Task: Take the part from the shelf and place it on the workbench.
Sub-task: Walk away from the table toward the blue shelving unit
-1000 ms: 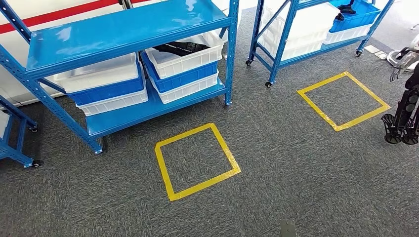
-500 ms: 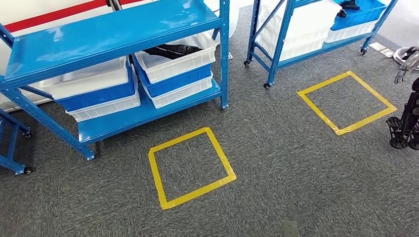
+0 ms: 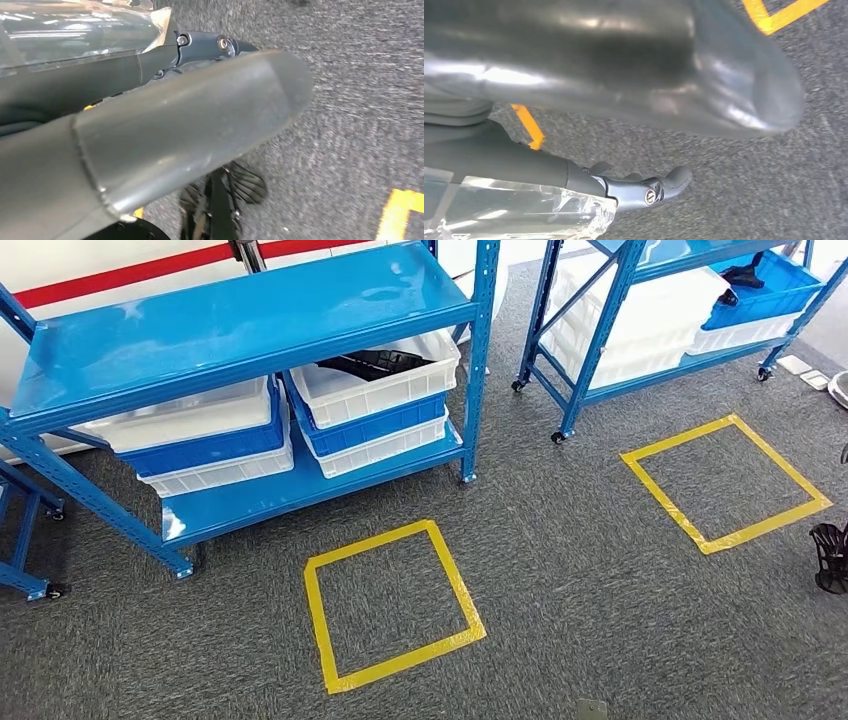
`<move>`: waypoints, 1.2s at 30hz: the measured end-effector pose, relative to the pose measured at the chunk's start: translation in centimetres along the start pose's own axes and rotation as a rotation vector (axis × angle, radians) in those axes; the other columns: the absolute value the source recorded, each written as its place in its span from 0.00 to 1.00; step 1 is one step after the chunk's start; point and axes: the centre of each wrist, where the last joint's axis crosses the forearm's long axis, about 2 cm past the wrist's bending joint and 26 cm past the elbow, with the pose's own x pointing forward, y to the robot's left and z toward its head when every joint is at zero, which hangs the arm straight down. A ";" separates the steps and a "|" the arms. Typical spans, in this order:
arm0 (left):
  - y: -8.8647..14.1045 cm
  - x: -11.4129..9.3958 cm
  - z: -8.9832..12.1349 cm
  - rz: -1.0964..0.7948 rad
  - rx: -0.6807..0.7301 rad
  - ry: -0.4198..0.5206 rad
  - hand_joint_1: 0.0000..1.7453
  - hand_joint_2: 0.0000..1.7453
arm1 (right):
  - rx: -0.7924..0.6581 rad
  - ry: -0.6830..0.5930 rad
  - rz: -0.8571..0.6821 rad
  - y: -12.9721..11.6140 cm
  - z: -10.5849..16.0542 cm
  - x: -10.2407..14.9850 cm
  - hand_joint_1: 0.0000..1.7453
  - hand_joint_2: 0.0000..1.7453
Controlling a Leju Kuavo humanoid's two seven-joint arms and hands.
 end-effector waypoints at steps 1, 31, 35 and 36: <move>0.1 0.0 0.0 -0.001 0.002 0.001 0.00 0.00 | -0.001 0.004 0.002 0.0 0.1 -0.2 0.00 0.00; 0.0 0.5 -0.2 -0.010 -0.007 -0.051 0.00 0.00 | -0.057 0.007 -0.012 -0.6 0.0 -0.5 0.00 0.00; -0.1 0.5 -0.2 -0.013 -0.006 -0.060 0.00 0.00 | -0.058 0.008 0.004 -0.8 -0.1 -0.6 0.00 0.00; -0.1 0.5 -0.2 -0.014 -0.005 -0.060 0.00 0.00 | -0.058 0.007 0.007 -0.8 -0.1 -0.5 0.00 0.00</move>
